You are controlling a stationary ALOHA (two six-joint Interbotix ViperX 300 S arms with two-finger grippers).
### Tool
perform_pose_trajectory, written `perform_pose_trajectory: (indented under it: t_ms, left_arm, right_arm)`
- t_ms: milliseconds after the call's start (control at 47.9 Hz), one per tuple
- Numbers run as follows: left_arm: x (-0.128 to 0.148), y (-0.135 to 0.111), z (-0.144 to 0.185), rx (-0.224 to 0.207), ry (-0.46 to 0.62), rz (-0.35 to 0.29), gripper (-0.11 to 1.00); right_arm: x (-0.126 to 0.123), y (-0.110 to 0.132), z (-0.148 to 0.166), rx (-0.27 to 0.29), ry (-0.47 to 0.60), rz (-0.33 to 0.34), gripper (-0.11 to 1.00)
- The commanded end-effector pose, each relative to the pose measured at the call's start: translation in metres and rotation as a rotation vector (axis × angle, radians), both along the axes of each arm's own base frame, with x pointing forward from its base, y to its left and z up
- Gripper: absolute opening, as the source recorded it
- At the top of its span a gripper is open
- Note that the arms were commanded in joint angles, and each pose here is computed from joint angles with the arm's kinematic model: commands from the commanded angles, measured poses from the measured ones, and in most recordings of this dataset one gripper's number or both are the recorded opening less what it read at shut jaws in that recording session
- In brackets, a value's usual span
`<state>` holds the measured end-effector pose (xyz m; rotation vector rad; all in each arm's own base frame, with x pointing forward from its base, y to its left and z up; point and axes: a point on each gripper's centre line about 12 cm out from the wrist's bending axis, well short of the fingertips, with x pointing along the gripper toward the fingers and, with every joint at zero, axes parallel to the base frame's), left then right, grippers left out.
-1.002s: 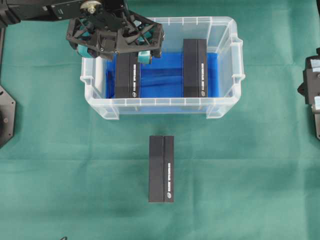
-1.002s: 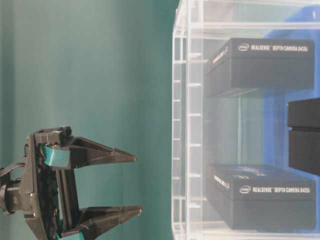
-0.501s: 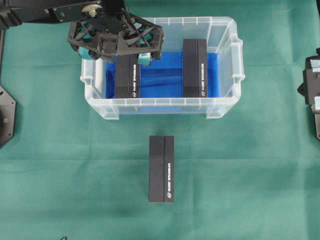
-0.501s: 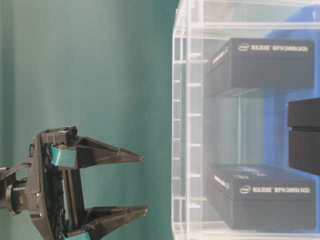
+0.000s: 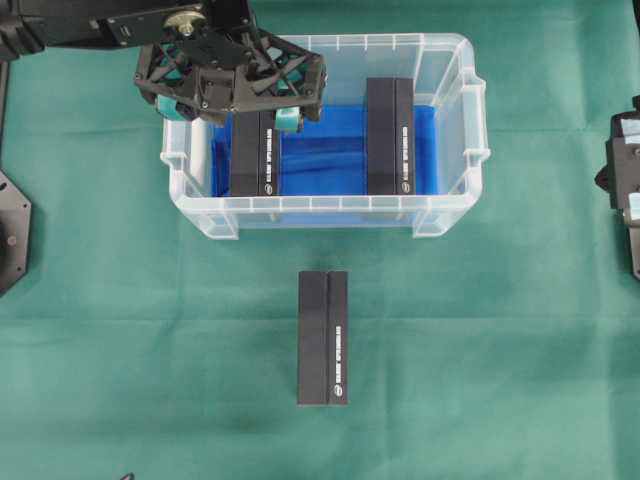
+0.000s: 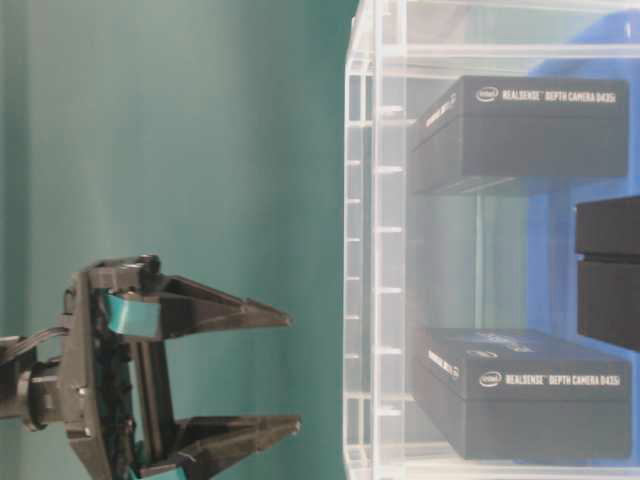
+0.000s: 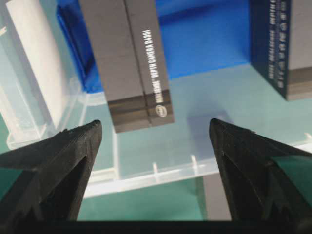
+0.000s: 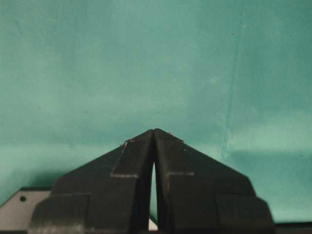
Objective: Take the box out of the case with the left arm.
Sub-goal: 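Move the open left gripper over the left black box, then lower and close the left gripper on the left box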
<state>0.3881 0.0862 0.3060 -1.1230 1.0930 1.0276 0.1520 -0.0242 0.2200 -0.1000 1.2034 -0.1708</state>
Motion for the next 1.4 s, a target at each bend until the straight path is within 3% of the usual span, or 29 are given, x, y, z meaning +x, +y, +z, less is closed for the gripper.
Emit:
perform_pose_trajectory:
  t_ms: [0,626,1378]
  left_arm:
    - [-0.006,0.002,0.011,0.012,-0.034,0.007,0.86]
    - [-0.007,0.007,-0.043,0.022,-0.041,0.012,0.86]
    - [-0.002,0.009,-0.081,0.017,-0.024,0.004,0.86]
  right_arm:
    - [0.004,0.000,0.006,0.001,-0.020,-0.004,0.07]
    - [0.003,0.000,0.006,0.001,-0.019,-0.005,0.07]
    - [0.003,0.000,0.006,-0.001,-0.019,-0.004,0.07]
